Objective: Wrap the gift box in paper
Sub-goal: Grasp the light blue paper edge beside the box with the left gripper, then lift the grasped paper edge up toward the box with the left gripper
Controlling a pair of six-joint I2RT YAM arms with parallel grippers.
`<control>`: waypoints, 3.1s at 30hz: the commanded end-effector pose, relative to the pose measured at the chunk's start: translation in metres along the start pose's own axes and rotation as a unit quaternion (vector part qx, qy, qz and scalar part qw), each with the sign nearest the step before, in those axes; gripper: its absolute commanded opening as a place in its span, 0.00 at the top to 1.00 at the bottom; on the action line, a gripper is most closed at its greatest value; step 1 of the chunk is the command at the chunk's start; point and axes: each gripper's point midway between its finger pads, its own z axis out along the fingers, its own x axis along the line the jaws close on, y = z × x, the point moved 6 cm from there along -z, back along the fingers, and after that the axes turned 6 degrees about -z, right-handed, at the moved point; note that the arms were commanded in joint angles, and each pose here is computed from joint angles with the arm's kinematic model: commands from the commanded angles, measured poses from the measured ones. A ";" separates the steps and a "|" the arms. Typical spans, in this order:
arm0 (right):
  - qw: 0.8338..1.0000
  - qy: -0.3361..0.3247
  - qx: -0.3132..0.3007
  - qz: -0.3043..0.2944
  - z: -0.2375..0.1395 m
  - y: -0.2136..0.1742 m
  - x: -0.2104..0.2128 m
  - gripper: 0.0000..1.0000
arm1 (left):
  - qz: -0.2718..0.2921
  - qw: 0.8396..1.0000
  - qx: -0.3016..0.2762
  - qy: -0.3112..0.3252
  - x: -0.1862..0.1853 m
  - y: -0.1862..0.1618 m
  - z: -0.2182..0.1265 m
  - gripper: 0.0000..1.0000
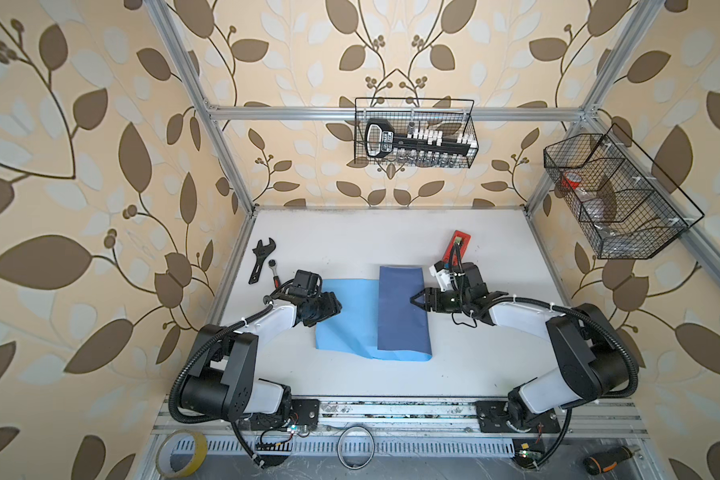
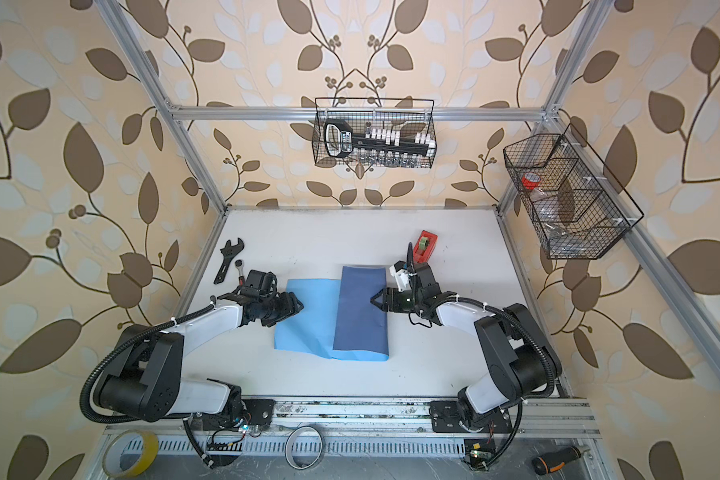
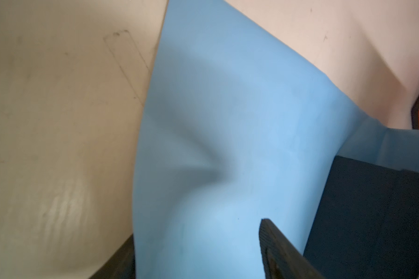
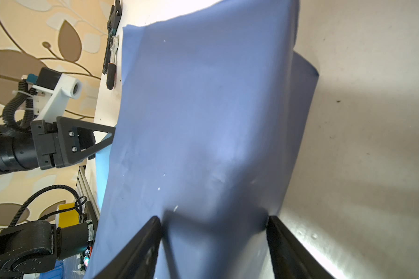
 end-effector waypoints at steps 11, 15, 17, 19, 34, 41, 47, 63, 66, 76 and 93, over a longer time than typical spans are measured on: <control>0.994 -0.066 0.081 0.026 0.010 -0.043 -0.026 0.31 | -0.056 0.993 0.048 -0.097 -0.007 -0.003 0.002 0.44; 0.994 -0.066 0.079 0.025 0.010 -0.042 -0.026 0.31 | -0.065 0.990 0.048 -0.114 -0.007 -0.009 -0.005 0.43; 0.994 -0.066 0.080 0.025 0.010 -0.042 -0.026 0.31 | -0.069 0.990 0.043 -0.117 -0.006 -0.011 -0.007 0.42; 0.994 -0.066 0.081 0.026 0.010 -0.042 -0.026 0.31 | -0.071 0.991 0.029 -0.110 -0.003 -0.011 -0.010 0.41; 0.994 -0.069 0.083 0.024 0.011 -0.043 -0.025 0.32 | -0.091 0.988 -0.002 -0.128 0.009 0.018 -0.014 0.41; 0.994 -0.071 0.084 0.023 0.011 -0.043 -0.026 0.32 | -0.089 0.988 0.008 -0.129 0.010 0.020 -0.008 0.61; 0.994 -0.071 0.085 0.024 0.012 -0.043 -0.026 0.32 | -0.080 0.990 -0.013 -0.111 0.012 0.022 -0.012 0.76; 0.993 -0.077 0.092 0.020 0.016 -0.045 -0.025 0.28 | -0.038 0.976 -0.036 -0.212 -0.029 0.022 -0.047 1.00; 0.992 -0.081 0.094 0.019 0.016 -0.045 -0.026 0.26 | -0.016 0.975 -0.035 -0.219 -0.043 0.018 -0.054 1.00; 0.991 -0.092 0.094 0.016 0.015 -0.046 -0.027 0.22 | 0.074 0.973 -0.042 -0.213 -0.092 0.002 -0.079 1.00; 0.991 -0.090 0.096 0.015 0.017 -0.046 -0.026 0.22 | 0.111 0.982 -0.020 -0.154 -0.164 -0.050 -0.071 1.00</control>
